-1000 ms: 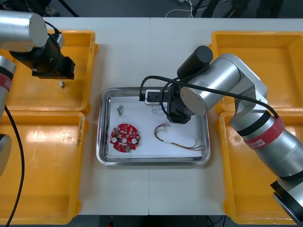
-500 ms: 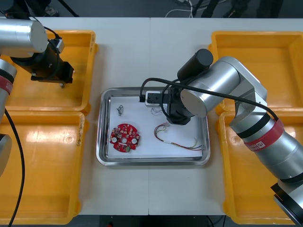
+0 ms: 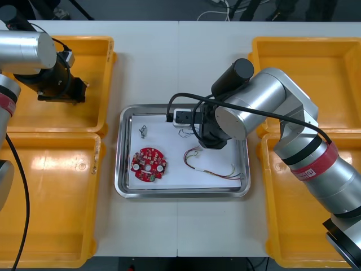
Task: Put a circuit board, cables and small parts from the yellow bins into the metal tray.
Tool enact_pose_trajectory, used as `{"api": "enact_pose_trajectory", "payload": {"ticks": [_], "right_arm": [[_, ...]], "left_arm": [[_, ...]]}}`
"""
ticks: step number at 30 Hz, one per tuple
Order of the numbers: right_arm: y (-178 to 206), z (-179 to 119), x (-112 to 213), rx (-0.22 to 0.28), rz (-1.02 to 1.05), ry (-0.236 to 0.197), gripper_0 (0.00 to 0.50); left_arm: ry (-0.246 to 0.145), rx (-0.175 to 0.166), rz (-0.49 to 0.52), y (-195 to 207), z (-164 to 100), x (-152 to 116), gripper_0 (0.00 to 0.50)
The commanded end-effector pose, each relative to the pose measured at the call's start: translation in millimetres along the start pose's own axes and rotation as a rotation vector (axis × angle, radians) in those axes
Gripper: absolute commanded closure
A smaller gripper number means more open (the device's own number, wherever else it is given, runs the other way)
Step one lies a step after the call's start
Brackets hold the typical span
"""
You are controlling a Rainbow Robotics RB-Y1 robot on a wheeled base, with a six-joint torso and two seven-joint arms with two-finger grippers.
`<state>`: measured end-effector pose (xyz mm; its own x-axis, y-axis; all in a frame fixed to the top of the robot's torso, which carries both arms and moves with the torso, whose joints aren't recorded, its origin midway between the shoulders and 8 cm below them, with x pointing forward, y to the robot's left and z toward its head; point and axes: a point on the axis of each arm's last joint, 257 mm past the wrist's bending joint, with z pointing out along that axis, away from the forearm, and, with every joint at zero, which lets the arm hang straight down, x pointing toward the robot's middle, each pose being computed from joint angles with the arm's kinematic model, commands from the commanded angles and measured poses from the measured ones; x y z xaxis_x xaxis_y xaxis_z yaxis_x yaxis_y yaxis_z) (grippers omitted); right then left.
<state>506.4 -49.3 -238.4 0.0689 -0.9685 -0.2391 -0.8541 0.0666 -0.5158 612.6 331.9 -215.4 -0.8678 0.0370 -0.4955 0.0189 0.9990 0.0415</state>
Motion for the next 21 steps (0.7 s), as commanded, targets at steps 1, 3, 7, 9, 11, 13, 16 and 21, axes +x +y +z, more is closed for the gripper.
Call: {"api": "enact_pose_trajectory", "payload": {"ticks": [1,3,7,9,11,13,16,21], "right_arm": [[-10.4,-14.1,-0.9,-0.002,0.023,0.008,0.000],[-12.4,-17.9,0.0,-0.004,0.027,0.013,0.000],[-20.5,-35.6,4.2,-0.027,0.049,0.038,0.000],[-20.8,-38.8,6.4,-0.039,0.060,0.044,0.000],[-23.7,-47.9,9.4,-0.058,0.085,0.049,0.000],[-26.6,-56.7,13.1,-0.075,0.108,0.057,0.000],[-30.1,-66.0,18.9,-0.089,0.132,0.077,0.000],[-42.6,-91.3,31.4,-0.106,0.204,0.108,0.000]], "left_arm": [[-0.077,-0.043,0.109,17.3,-22.2,-36.0,0.000],[-0.080,-0.042,0.109,17.9,-20.9,-36.1,0.000],[-0.081,-0.044,0.113,18.7,-19.5,-36.1,0.018],[-0.081,-0.045,0.114,19.7,-19.8,-36.2,0.231],[-0.079,-0.044,0.115,18.7,-19.5,-35.7,0.499],[-0.081,-0.044,0.119,18.4,-19.8,-36.1,0.500],[-0.079,-0.044,0.120,18.7,-19.5,-35.7,0.500],[-0.074,-0.043,0.120,19.4,-19.8,-34.4,0.500]]}}
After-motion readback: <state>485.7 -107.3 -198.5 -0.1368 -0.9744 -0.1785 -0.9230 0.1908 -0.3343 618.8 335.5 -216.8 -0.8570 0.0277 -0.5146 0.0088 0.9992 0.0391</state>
